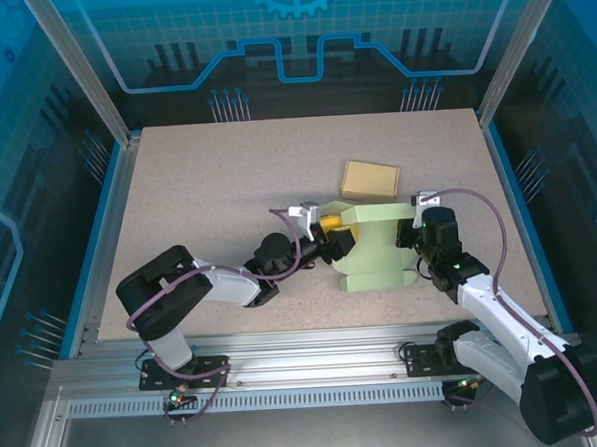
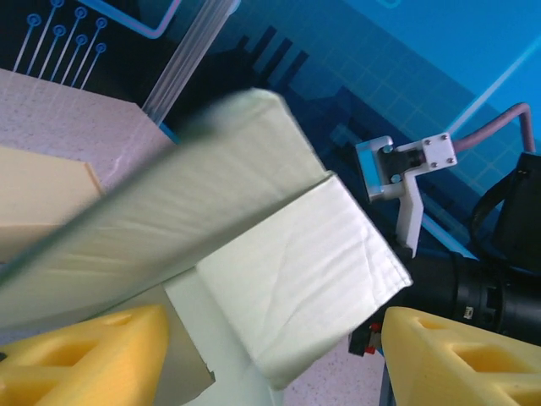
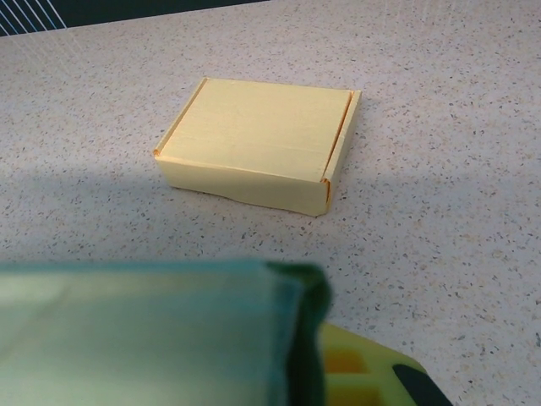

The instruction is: Fold the paper box

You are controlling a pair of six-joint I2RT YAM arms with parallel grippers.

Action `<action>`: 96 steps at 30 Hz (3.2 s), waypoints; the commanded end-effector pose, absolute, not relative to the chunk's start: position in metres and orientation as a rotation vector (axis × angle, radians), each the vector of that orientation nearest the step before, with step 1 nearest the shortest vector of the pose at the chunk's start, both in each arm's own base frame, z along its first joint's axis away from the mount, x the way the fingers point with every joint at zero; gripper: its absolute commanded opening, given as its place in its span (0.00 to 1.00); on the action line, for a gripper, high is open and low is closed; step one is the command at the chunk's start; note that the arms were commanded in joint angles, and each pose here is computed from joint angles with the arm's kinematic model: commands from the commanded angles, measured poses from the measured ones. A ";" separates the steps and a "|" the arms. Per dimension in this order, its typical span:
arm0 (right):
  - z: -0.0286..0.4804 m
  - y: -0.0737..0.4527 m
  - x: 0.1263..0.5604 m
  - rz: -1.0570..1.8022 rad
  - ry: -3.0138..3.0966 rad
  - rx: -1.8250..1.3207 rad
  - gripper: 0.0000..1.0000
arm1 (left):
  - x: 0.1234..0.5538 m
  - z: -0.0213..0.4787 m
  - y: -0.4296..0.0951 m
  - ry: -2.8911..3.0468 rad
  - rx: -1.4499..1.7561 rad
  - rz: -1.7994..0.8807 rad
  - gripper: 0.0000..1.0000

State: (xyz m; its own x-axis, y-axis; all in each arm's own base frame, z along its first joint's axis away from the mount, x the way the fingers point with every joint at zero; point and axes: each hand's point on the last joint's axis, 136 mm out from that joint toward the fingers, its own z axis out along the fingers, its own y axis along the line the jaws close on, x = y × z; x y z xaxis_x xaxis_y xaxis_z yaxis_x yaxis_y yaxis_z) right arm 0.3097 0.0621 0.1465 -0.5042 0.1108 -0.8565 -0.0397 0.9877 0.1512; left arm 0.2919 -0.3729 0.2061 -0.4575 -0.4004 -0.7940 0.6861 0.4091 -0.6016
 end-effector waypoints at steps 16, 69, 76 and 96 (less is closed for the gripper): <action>0.144 0.060 0.306 0.177 2.094 0.049 0.00 | 0.288 0.200 -0.379 1.606 0.345 -1.272 0.70; 0.144 0.059 0.306 0.176 2.093 0.055 0.00 | 0.335 0.175 -0.321 1.789 0.823 -0.410 0.77; 0.144 0.060 0.306 0.177 2.092 0.054 0.00 | 0.325 0.169 -0.320 1.784 0.863 -0.391 0.77; 0.144 0.060 0.306 0.179 2.093 0.050 0.00 | 0.321 0.202 -0.371 1.576 0.996 -0.453 0.78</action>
